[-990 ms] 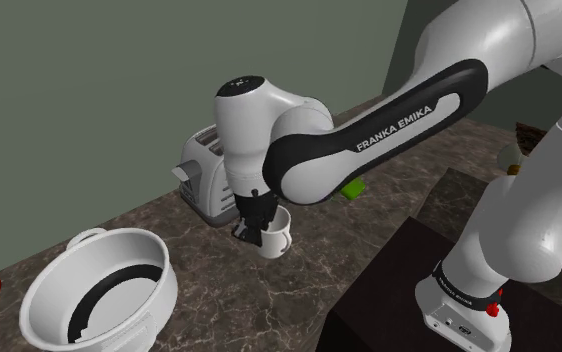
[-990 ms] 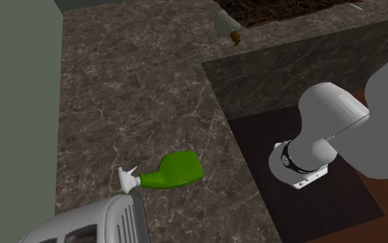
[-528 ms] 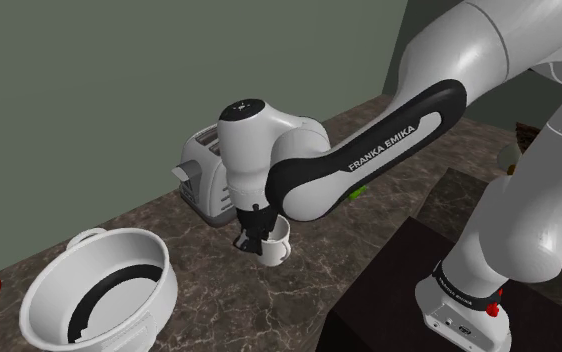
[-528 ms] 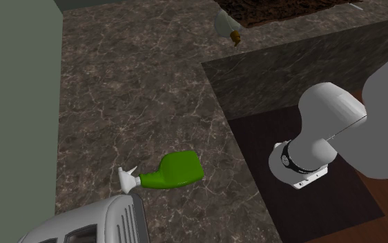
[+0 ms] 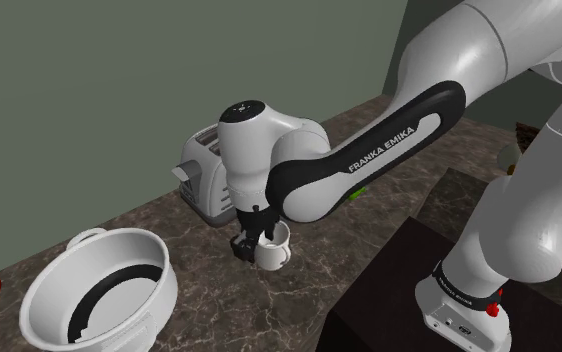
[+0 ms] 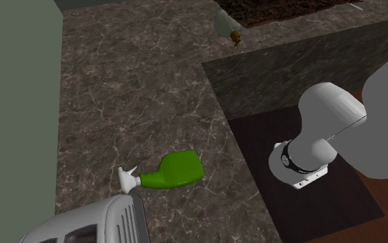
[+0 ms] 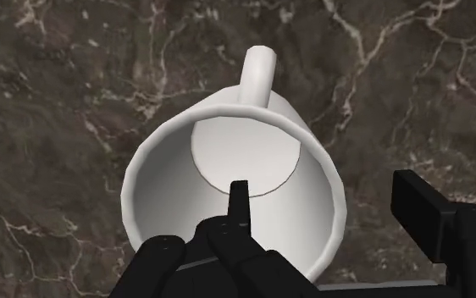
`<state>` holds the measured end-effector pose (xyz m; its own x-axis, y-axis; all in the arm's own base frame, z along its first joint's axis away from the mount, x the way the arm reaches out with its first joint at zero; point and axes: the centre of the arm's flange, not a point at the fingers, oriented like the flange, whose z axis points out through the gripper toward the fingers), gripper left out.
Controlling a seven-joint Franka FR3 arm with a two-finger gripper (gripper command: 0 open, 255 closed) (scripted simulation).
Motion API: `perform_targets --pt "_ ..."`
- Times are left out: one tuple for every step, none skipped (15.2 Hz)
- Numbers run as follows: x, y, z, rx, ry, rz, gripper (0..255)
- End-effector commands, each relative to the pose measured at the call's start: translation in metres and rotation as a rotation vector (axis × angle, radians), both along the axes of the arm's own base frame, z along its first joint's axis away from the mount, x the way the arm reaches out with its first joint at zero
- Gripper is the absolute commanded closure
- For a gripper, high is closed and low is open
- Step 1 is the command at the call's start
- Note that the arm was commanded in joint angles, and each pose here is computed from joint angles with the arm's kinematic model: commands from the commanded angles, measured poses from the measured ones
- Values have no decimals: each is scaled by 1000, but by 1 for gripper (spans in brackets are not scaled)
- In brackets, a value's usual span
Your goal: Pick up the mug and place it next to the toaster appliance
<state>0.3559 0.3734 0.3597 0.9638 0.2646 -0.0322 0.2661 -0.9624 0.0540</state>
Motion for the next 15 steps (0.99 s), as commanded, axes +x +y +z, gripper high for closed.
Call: perform_targets --pt "0 0 0 0 0 0 0" --pt "0 0 0 0 0 0 0" --pt "0 0 0 0 0 0 0" --pt "0 0 0 0 0 0 0" --pt "0 1 13 0 0 0 0" --pt "0 2 26 0 0 0 0" --pt "1 2 40 0 0 0 0" --pt "1 3 50 0 0 0 0" --pt "1 3 50 0 0 0 0" --pt "1 3 50 0 0 0 0" --pt "1 3 50 0 0 0 0" --pt "1 3 50 0 0 0 0" --pt "1 3 50 0 0 0 0" --pt "1 3 50 0 0 0 0" --pt "1 3 50 0 0 0 0"
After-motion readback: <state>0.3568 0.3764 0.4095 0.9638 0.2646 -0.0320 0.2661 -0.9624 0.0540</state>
